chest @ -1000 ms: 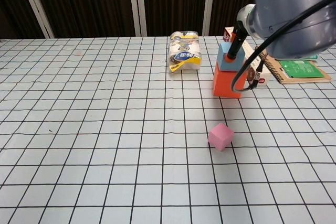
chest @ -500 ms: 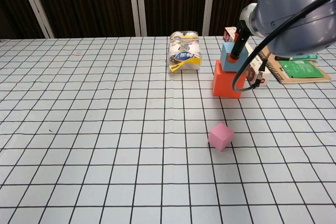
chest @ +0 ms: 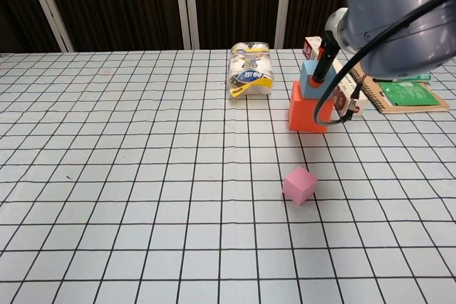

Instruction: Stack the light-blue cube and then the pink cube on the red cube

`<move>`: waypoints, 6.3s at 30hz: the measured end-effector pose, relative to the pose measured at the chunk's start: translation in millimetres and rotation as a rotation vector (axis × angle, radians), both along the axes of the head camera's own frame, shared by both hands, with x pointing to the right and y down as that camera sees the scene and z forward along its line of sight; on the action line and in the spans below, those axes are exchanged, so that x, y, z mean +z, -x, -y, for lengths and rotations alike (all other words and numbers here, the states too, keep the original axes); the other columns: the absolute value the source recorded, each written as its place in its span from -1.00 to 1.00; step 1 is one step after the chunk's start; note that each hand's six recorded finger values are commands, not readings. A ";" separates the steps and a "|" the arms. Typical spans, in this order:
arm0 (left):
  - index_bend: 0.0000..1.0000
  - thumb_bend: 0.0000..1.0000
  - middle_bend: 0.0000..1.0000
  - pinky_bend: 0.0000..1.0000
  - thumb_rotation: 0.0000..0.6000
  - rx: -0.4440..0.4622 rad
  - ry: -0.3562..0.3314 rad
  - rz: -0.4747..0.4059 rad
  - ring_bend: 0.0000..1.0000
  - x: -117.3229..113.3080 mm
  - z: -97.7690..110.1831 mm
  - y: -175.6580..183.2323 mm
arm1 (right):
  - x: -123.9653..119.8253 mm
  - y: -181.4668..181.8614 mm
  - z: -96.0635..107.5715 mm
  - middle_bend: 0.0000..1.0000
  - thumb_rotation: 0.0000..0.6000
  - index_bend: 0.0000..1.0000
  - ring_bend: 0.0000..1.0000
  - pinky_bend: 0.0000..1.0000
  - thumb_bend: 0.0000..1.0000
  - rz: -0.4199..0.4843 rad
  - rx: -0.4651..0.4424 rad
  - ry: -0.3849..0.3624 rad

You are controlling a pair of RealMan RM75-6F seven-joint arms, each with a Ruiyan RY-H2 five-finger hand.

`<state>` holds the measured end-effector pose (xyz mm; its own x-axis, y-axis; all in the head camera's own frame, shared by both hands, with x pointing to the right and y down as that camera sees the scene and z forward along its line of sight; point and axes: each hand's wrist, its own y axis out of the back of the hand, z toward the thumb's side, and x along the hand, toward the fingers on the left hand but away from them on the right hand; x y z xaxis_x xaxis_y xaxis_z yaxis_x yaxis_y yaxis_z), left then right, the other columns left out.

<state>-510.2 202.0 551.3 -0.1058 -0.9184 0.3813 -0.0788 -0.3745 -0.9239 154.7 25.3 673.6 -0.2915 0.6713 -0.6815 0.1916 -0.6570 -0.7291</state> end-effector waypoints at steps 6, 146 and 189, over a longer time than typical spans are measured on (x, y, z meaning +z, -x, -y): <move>-0.93 -0.67 -1.00 -1.00 1.00 -0.003 -0.002 0.000 -1.00 -0.5 -0.1 0.6 | 1.2 0.1 -0.5 -1.00 1.00 0.40 -1.00 -1.00 0.69 0.001 0.000 0.004; -0.93 -0.67 -1.00 -1.00 1.00 0.001 0.002 0.002 -1.00 1.6 1.4 -2.7 | -22.8 22.5 -16.6 -1.00 1.00 -0.84 -1.00 -1.00 -0.20 0.077 -0.128 0.040; -0.93 -0.67 -1.00 -1.00 1.00 -0.006 -0.020 0.016 -1.00 -2.3 -2.1 -5.5 | -26.0 -53.0 -220.3 -1.00 1.00 -0.49 -1.00 -1.00 -0.20 0.357 -0.594 0.001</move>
